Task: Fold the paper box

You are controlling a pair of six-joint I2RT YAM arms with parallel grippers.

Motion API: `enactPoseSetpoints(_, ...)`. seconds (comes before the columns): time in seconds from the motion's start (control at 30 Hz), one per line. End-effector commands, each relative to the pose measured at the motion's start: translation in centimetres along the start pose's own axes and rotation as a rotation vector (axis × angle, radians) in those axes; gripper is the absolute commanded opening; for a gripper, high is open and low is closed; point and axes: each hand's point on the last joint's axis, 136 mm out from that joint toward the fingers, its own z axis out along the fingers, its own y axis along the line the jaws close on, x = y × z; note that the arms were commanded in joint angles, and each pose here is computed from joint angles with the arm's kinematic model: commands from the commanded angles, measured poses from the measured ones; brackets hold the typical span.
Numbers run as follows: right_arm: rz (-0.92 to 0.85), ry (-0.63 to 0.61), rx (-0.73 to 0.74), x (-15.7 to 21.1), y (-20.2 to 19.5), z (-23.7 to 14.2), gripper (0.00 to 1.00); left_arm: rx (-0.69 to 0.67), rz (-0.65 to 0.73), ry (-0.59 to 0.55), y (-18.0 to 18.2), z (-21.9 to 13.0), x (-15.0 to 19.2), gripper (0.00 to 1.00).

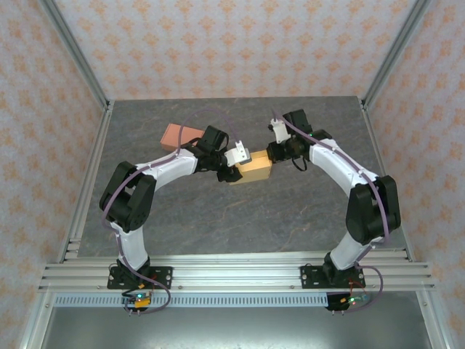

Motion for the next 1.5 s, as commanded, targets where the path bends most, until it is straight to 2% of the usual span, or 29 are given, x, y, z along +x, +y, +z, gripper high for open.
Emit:
enactPoseSetpoints(0.0,0.074,-0.006,0.000,0.1,0.7,0.2,0.09,0.008,-0.020,0.070,-0.2,0.6,1.6,0.43)
enactPoseSetpoints(0.27,0.203,-0.035,-0.005,0.7,1.3,1.2,0.03,-0.016,-0.027,0.055,0.4,0.7,1.2,0.43)
enactPoseSetpoints(0.5,0.234,-0.062,0.052,2.5,0.3,2.2,0.00,-0.055,-0.015,0.055,1.1,0.4,1.2,0.45)
enactPoseSetpoints(0.73,0.221,-0.137,0.065,3.7,-0.1,1.6,0.00,-0.107,-0.065,-0.043,2.2,-1.2,-0.5,0.51)
enactPoseSetpoints(0.9,0.254,-0.185,0.075,3.8,-0.4,1.2,0.00,-0.180,-0.128,-0.156,2.6,-3.5,-1.9,0.56)
enactPoseSetpoints(1.0,0.271,-0.200,0.100,3.6,-0.4,1.2,0.00,-0.246,-0.158,-0.211,2.8,-5.6,-2.3,0.63)
enactPoseSetpoints(1.17,0.331,-0.215,0.133,3.2,-0.7,1.2,0.00,-0.438,-0.257,-0.293,3.9,-9.7,-2.1,0.73)
enactPoseSetpoints(1.3,0.345,-0.217,0.166,3.2,-1.2,0.9,0.00,-0.499,-0.373,-0.363,4.6,-11.5,-0.8,0.72)
enactPoseSetpoints(1.47,0.359,-0.210,0.190,3.1,-1.5,0.6,0.00,-0.456,-0.462,-0.450,4.0,-10.8,-1.5,0.60)
